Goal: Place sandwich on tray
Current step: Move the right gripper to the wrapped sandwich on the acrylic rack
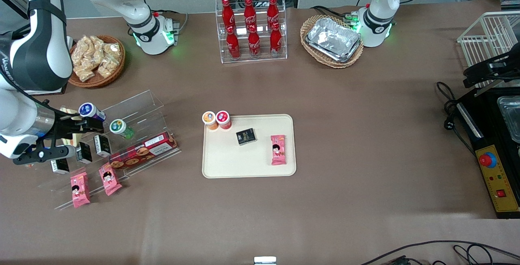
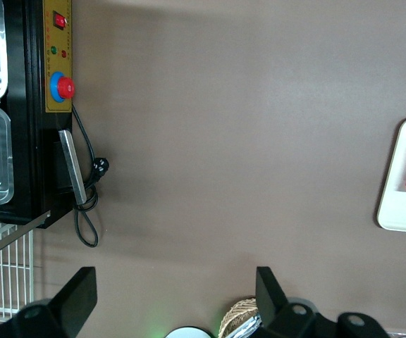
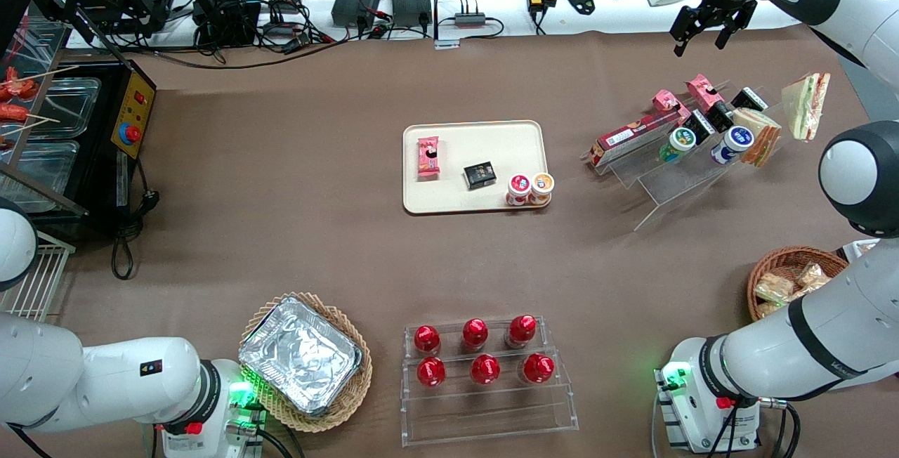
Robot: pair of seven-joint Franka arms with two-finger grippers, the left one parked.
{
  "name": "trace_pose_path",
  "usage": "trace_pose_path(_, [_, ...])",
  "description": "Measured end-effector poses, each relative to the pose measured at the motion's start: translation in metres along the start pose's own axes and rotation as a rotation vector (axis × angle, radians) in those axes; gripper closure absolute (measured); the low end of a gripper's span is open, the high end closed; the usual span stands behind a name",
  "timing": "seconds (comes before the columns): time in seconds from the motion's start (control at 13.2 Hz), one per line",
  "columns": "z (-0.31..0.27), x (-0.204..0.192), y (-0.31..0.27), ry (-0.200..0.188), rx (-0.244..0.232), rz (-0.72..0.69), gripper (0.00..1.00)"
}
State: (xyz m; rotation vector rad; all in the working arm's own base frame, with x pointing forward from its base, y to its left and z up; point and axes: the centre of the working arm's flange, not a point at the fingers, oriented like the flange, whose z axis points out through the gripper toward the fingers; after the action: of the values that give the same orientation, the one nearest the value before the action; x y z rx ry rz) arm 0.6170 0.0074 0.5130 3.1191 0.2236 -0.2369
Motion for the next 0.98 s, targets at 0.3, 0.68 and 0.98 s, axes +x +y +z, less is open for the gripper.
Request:
trace_pose_path(0.3, [-0.0002, 0.0, 0.0, 0.0, 0.0, 0.0, 0.0])
trace_pose_path(0.68, [-0.0001, -0.0002, 0.0022, 0.0, 0.0, 0.004, 0.0])
trace_pose_path(0.98, [0.0002, -0.0005, 0.0037, 0.0, 0.0, 0.007, 0.0])
